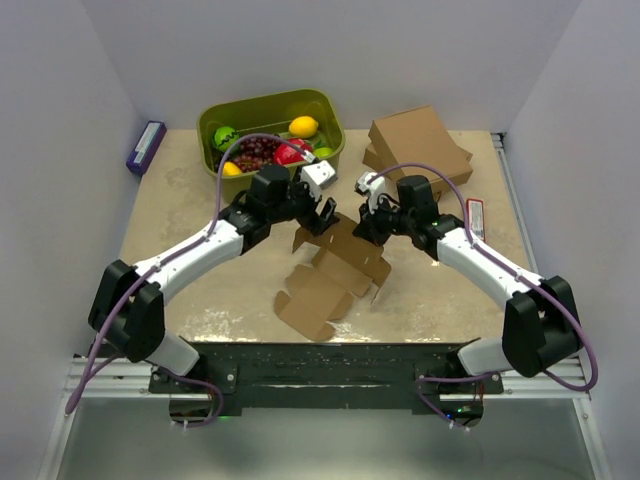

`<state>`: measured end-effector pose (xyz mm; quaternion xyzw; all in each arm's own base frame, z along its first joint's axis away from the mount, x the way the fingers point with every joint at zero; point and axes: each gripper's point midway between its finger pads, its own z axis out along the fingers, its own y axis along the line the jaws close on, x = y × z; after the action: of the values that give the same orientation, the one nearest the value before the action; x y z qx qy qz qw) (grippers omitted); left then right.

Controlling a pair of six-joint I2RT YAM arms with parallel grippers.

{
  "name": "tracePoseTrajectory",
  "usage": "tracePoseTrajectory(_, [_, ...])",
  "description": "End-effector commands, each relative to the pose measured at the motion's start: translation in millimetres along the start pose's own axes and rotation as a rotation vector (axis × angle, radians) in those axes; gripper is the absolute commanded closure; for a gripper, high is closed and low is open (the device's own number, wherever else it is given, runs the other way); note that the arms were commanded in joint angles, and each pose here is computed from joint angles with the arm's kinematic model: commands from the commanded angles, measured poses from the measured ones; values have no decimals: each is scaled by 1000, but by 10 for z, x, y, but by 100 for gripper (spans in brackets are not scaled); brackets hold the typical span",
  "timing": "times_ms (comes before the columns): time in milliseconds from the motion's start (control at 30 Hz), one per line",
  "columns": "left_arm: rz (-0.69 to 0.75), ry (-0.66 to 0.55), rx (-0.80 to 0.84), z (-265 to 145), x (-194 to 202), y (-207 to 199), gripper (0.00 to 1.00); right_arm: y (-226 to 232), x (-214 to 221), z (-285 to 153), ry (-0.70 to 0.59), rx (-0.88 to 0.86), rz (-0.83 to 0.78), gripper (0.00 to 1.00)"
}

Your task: Fold the paper box

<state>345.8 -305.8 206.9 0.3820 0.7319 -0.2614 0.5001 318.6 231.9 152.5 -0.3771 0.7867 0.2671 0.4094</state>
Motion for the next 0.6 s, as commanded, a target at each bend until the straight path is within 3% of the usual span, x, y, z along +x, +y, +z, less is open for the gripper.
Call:
tracePoseTrajectory(0, [35, 24, 75, 26, -31, -84, 23, 9, -209, -13, -44, -20, -39, 100])
tracePoseTrajectory(167, [32, 60, 79, 49, 75, -74, 29, 9, -210, -15, -45, -20, -41, 100])
tracePoseTrajectory(400, [33, 52, 79, 116, 99, -62, 52, 12, -224, -30, -49, -18, -44, 100])
tracePoseTrajectory(567, [47, 31, 96, 133, 101, -94, 63, -1, -204, -14, -41, -15, -40, 100])
